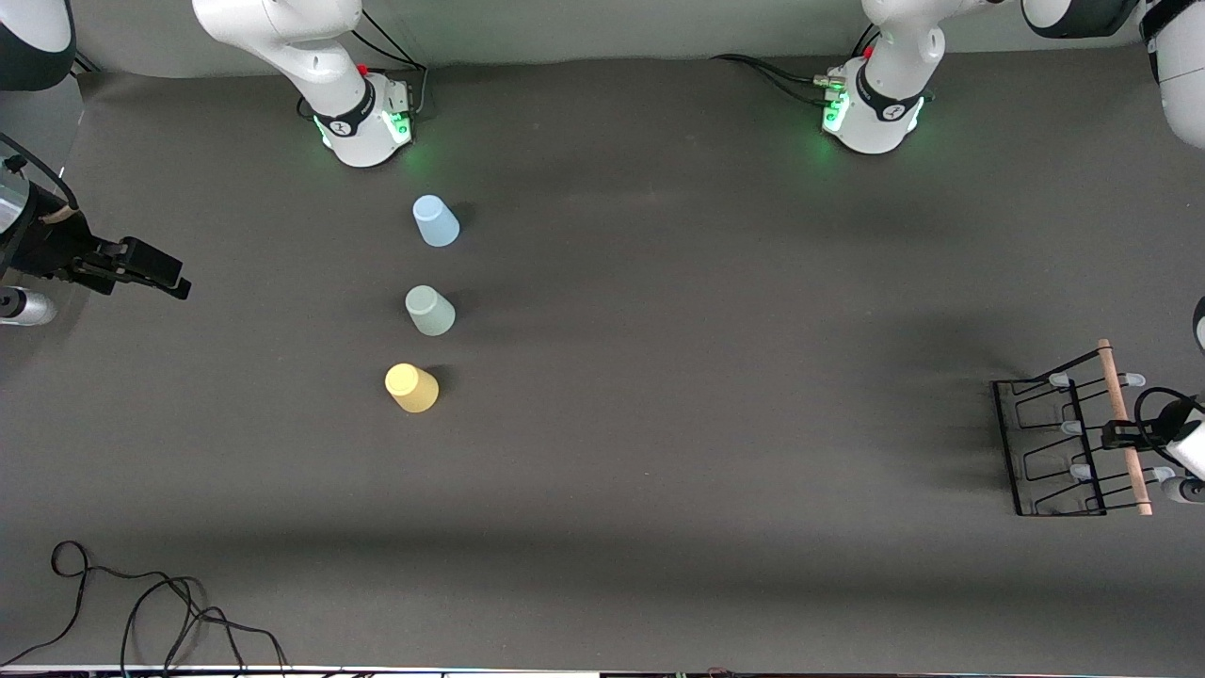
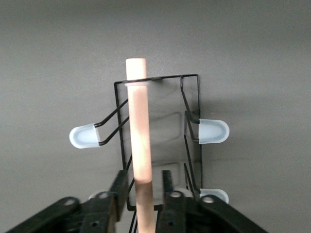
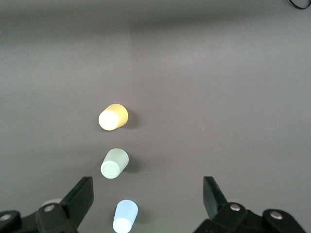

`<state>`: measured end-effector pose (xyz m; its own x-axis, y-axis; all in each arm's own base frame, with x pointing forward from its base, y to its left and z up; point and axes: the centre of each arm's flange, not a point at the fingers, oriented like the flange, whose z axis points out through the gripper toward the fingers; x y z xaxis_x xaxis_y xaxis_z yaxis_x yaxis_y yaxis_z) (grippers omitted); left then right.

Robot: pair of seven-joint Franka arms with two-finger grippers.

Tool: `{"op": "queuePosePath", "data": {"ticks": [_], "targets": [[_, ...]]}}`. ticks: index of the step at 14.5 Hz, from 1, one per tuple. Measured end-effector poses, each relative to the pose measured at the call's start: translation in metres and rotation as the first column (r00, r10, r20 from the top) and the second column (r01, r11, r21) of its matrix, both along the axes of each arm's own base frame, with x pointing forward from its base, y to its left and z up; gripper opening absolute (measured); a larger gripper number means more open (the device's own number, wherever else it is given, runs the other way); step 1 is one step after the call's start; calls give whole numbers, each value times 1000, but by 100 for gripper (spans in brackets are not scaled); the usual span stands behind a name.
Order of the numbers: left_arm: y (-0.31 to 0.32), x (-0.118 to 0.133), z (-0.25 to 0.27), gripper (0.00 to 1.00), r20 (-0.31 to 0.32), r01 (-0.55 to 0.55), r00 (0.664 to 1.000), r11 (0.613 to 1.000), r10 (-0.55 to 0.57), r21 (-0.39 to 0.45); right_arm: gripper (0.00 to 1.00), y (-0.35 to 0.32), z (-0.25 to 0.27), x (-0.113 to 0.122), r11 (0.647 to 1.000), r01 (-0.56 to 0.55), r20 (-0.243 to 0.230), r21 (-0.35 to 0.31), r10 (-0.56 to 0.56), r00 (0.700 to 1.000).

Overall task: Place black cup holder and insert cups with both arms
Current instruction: 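Lift the rack with the left gripper and carry it toward the cups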

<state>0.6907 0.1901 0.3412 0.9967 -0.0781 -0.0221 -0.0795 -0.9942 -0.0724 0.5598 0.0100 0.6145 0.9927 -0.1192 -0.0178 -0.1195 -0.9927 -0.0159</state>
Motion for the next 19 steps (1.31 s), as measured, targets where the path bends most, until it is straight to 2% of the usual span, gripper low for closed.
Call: {"op": "queuePosePath", "data": {"ticks": [1, 6, 10, 14, 17, 19], "targets": [[1, 0, 0, 17, 0, 0, 1000, 1000, 0, 0, 100, 0, 0, 0, 1000, 0, 0, 0, 0, 1000], [-9, 6, 10, 16, 11, 16, 1000, 1000, -16, -2, 100, 0, 0, 0, 1000, 0, 0, 0, 0, 1000], [-53, 15, 36, 16, -24, 9, 1000, 1000, -9, -17, 100, 0, 0, 0, 1000, 0, 0, 0, 0, 1000], [-148, 15, 54, 16, -76, -35, 997, 999, 33, -24, 100, 0, 0, 0, 1000, 0, 0, 0, 0, 1000], [-256, 8, 72, 16, -63, -51, 997, 999, 49, -20, 100, 0, 0, 0, 1000, 0, 0, 0, 0, 1000], [-323, -3, 79, 16, -57, -56, 997, 997, 53, -52, 100, 0, 0, 0, 1000, 0, 0, 0, 0, 1000]]}}
